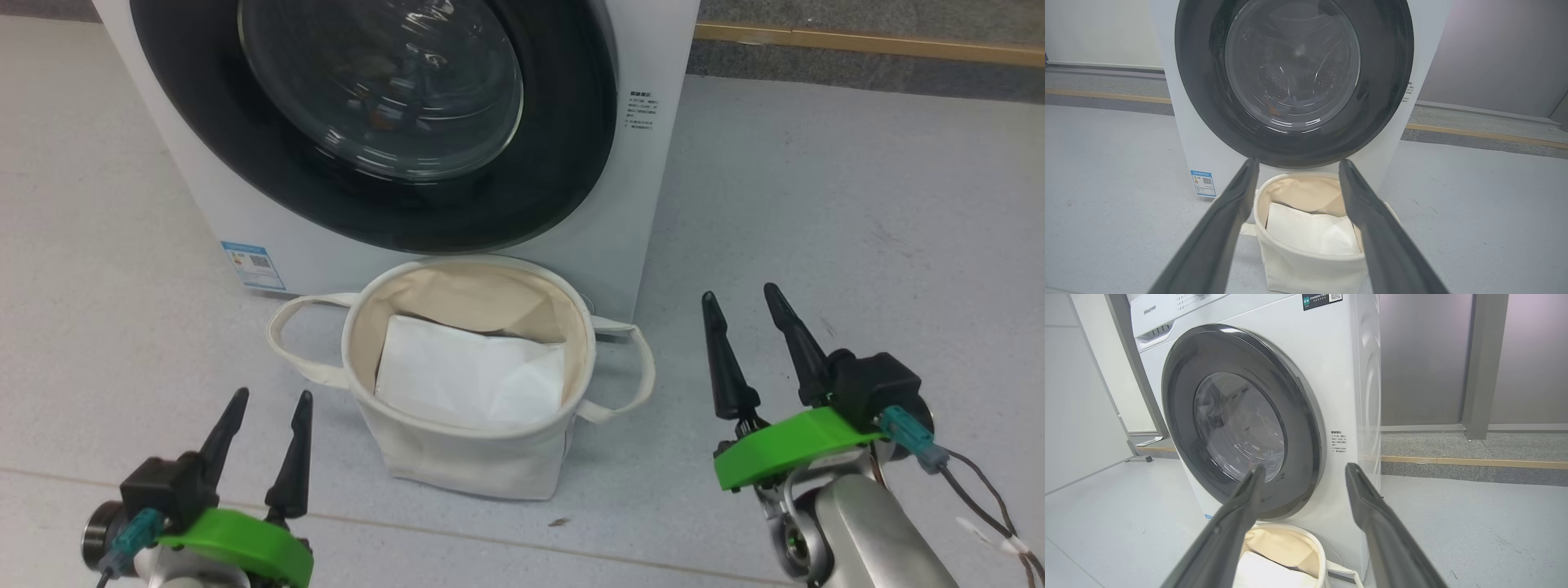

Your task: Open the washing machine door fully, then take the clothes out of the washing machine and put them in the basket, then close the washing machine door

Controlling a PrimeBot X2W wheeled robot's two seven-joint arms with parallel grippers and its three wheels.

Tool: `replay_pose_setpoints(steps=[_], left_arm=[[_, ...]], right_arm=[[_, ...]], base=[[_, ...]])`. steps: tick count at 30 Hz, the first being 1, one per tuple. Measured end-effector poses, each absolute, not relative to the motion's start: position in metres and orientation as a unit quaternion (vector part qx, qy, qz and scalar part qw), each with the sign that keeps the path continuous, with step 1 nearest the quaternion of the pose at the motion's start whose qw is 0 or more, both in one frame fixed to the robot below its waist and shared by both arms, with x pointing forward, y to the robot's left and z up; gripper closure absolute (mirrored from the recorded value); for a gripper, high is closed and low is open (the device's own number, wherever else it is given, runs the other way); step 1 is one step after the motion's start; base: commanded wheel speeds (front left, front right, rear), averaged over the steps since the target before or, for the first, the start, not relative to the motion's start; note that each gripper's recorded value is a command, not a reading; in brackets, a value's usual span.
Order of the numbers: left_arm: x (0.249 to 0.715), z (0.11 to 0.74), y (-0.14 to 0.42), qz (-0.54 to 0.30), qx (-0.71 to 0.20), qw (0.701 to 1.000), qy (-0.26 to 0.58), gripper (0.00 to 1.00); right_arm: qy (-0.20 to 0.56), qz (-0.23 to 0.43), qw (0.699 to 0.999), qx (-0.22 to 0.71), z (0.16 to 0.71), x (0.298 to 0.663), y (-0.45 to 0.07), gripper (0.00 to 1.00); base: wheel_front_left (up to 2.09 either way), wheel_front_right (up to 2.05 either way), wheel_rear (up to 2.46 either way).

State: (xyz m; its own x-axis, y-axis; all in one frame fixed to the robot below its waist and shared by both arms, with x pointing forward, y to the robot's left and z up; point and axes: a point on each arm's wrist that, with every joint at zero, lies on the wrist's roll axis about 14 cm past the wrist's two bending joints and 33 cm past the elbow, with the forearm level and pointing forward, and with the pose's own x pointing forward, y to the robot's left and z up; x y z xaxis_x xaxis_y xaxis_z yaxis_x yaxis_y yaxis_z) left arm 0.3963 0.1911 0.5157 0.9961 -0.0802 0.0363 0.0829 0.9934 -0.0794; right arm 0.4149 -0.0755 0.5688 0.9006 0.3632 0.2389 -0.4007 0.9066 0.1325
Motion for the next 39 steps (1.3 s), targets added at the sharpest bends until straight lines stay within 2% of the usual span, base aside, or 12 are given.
replay_pose_setpoints(steps=[9, 17, 19, 20, 21, 22, 23, 28, 39], left_arm=[[0.398, 0.513, 0.191, -0.043, -0.044, 0.998, -0.014, 0.00], [0.401, 0.506, 0.191, -0.041, -0.050, 0.998, -0.005, 0.00], [0.404, 0.505, 0.191, -0.041, -0.047, 0.998, -0.004, 0.00], [0.406, 0.505, 0.191, -0.042, -0.046, 0.998, -0.005, 0.00], [0.408, 0.505, 0.191, -0.043, -0.047, 0.998, -0.006, 0.00], [0.410, 0.506, 0.191, -0.044, -0.048, 0.998, -0.007, 0.00], [0.411, 0.506, 0.191, -0.044, -0.048, 0.998, -0.007, 0.00], [0.419, 0.498, 0.191, -0.044, -0.045, 0.998, 0.000, 0.00], [0.436, 0.486, 0.199, -0.034, -0.041, 0.999, 0.010, 0.00]], right_arm=[[-0.096, 0.184, 0.972, 0.111, 0.564, 0.423, -0.080, 0.00], [-0.105, 0.185, 0.967, 0.142, 0.573, 0.446, -0.076, 0.00], [-0.101, 0.183, 0.967, 0.148, 0.570, 0.452, -0.077, 0.07], [-0.100, 0.180, 0.966, 0.158, 0.570, 0.456, -0.078, 0.23], [-0.099, 0.176, 0.965, 0.169, 0.569, 0.460, -0.079, 0.34], [-0.099, 0.173, 0.963, 0.180, 0.570, 0.465, -0.081, 0.61], [-0.100, 0.169, 0.962, 0.192, 0.570, 0.469, -0.082, 0.79], [-0.099, 0.146, 0.950, 0.258, 0.569, 0.496, -0.092, 0.99], [-0.060, 0.101, 0.892, 0.436, 0.551, 0.567, -0.109, 1.00]], base=[[0.00, 0.00, 0.00], [0.00, 0.00, 0.00], [0.00, 0.00, 0.00], [0.00, 0.00, 0.00], [0.00, 0.00, 0.00], [0.00, 0.00, 0.00], [0.00, 0.00, 0.00], [0.00, 0.00, 0.00], [0.00, 0.00, 0.00]])
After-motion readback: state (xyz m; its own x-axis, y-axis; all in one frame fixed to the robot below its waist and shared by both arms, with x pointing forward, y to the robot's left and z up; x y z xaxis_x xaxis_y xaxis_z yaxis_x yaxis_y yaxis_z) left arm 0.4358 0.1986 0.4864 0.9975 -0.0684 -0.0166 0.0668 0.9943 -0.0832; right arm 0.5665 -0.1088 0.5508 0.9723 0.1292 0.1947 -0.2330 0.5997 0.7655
